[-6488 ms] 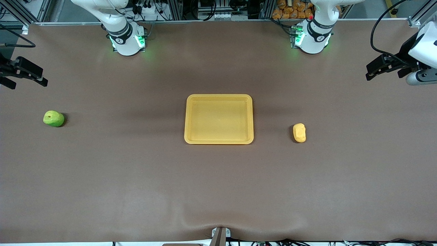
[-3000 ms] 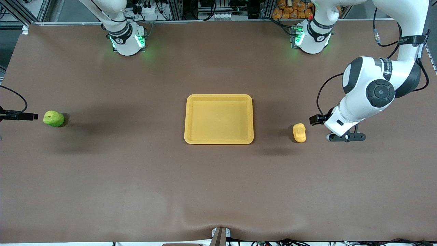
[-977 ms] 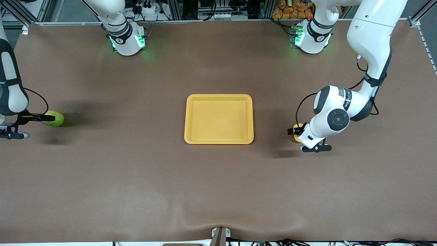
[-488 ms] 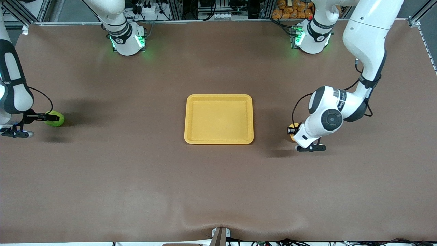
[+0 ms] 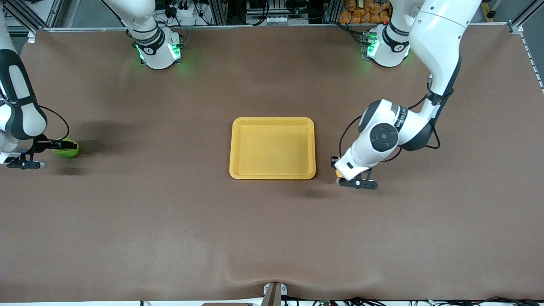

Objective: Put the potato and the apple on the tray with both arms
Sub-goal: 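Carry the potato with the left gripper over the tray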

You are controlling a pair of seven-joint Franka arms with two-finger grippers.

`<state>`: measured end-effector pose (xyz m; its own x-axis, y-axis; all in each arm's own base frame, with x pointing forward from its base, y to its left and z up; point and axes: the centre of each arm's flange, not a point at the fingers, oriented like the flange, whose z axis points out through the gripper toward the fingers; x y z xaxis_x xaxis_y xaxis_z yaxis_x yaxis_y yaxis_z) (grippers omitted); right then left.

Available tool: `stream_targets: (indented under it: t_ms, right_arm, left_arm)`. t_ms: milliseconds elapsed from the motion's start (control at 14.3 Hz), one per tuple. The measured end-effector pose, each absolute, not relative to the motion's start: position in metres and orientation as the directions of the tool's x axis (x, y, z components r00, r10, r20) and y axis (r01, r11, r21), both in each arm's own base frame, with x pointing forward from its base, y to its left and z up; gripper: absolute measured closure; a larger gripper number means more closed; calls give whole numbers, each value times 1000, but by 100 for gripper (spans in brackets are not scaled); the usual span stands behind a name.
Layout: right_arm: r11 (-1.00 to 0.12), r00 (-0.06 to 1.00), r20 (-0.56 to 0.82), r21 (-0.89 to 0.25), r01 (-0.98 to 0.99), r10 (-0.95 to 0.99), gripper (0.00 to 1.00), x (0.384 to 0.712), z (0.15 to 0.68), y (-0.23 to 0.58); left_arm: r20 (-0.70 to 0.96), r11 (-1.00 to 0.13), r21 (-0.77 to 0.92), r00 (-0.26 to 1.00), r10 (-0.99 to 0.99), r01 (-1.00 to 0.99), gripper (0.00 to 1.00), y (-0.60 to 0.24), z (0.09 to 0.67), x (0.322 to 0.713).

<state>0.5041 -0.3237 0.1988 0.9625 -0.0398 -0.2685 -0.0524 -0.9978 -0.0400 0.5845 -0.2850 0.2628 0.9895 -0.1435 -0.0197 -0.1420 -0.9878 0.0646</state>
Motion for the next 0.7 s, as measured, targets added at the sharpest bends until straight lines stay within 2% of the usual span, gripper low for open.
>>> stream_targets:
  t_ms: [349, 698]
  right_arm:
    - [-997, 954, -300, -70, -14, 8, 13, 508, 204, -317]
    - [-996, 946, -318, -75, 46, 68, 13, 535, 262, -296]
  left_arm:
    - [13, -965, 101, 970, -243, -243, 48, -371, 265, 570]
    - [-12, -961, 108, 967, -256, -254, 48, -417, 241, 551]
